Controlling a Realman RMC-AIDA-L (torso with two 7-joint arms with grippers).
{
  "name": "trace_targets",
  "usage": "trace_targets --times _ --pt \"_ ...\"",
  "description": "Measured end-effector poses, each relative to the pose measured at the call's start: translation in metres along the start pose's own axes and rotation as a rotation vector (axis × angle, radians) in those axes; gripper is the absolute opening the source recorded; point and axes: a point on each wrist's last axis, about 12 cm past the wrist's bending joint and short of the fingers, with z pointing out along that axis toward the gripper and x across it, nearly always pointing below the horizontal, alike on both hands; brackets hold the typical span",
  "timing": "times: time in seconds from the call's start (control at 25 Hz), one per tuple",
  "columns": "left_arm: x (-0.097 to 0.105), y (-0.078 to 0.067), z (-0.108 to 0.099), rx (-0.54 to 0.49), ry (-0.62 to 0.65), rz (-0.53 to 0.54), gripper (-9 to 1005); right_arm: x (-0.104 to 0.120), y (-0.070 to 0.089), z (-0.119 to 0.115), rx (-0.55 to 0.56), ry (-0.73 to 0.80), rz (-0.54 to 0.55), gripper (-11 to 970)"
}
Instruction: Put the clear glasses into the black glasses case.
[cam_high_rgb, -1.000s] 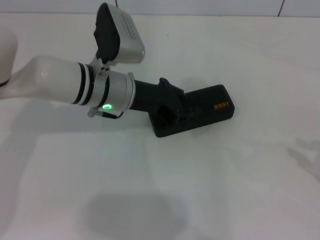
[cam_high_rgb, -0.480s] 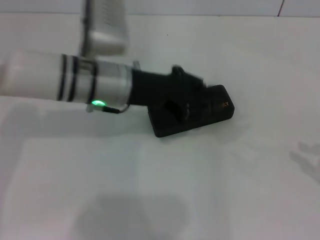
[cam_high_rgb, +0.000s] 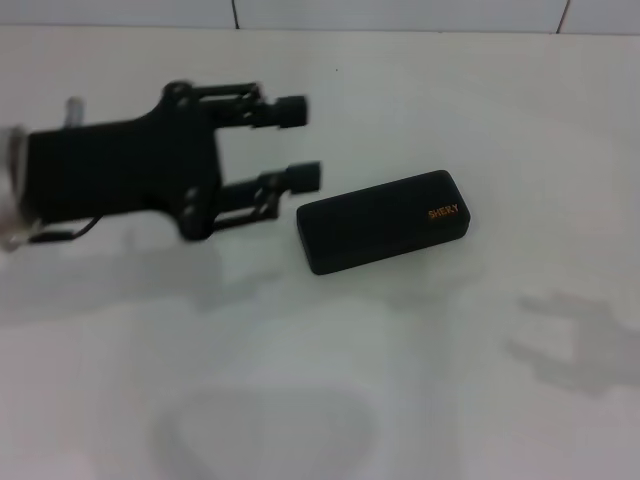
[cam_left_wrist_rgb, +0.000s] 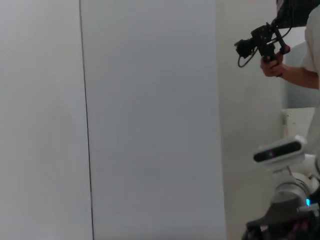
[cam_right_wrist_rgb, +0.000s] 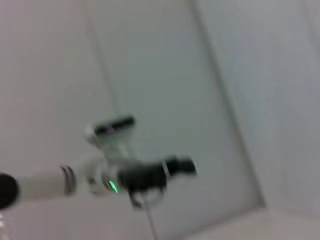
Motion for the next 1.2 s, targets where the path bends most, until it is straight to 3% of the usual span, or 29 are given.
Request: trace_targets --times 0.16,0.28,0.48,1.0,1.2 --pt "0.005 -0.019 -0.017 0.073 -0.006 -0.039 508 -0.005 -0.006 0.022 -0.053 -0.073 -0.030 474" --pt "0.005 -0.023 -0.027 0.099 0.011 -0.090 624 -0.005 -0.013 0.038 -0.082 -0.058 -0.024 717" --pt "0.006 -0.025 -0.032 0.096 0.030 -0.109 826 -0.008 -0.018 0.059 -0.140 -0.030 -0.021 816" --pt "0.015 -0.020 -0.042 0.046 0.006 -0.120 827 -0.014 -0.022 0.080 -0.211 -0.006 -0.013 837" --pt "0.016 -0.020 -0.042 0.045 0.007 -0.123 827 -0.020 -0.018 0.094 -0.297 0.010 -0.051 842"
